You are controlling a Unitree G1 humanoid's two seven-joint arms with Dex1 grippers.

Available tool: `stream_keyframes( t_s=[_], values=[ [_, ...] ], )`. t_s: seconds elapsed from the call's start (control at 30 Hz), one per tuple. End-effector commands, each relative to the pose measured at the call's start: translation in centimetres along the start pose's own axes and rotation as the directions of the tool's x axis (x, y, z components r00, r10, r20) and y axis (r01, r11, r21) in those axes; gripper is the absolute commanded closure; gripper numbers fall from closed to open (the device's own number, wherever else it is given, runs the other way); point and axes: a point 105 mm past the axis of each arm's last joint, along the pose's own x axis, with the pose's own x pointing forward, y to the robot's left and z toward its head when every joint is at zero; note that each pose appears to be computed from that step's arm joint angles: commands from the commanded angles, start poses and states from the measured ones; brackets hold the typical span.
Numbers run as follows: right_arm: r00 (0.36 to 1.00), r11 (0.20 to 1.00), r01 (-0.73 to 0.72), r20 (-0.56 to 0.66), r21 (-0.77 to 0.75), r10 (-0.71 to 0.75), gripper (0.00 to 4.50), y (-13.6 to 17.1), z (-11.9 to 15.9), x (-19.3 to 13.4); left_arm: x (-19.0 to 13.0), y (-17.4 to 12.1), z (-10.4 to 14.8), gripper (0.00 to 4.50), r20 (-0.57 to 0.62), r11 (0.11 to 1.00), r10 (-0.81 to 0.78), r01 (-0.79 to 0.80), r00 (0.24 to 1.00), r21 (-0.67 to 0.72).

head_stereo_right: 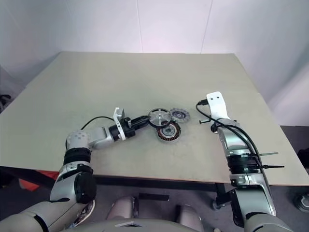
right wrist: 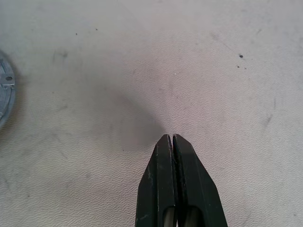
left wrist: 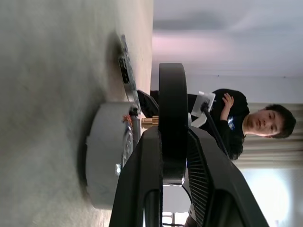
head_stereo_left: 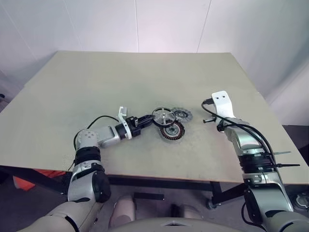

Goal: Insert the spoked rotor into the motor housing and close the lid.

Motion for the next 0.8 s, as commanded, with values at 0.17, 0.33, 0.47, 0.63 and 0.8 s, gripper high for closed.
stream_keyframes(
  t_s=[0.17, 0.33, 0.47, 0.63, 0.8],
  values=[
    [0.998, 1.0, 0.012, 0.067, 0.012, -0.013, 4.5, -0.3, 1.6, -0.4, 1.0, -0.6, -1.4, 4.09, -0.044, 1.0, -0.018, 0.019, 0.999, 0.004],
    [0.997, 1.0, 0.01, 0.072, 0.02, -0.011, 4.5, -0.2, 1.7, -0.6, 1.4, 0.6, -1.2, 4.09, -0.03, 0.998, 0.056, -0.056, 0.998, 0.008],
    [0.997, 0.999, 0.012, 0.08, 0.032, -0.014, 4.5, -0.3, 1.9, -0.8, 1.6, 1.7, -1.1, 3.74, -0.022, 0.992, 0.123, -0.123, 0.992, 0.027],
    [0.996, 0.999, 0.003, 0.093, 0.036, -0.007, 4.5, 0.0, 2.2, -1.0, 1.9, 1.4, -1.5, 2.11, -0.042, 0.994, 0.104, -0.103, 0.994, 0.027],
    [0.992, 0.999, -0.04, 0.123, 0.018, 0.037, 4.5, 0.6, 2.8, -1.2, 0.6, 0.1, 0.6, 1.81, 0.017, 0.994, 0.07, -0.071, 0.997, 0.083]
  ],
)
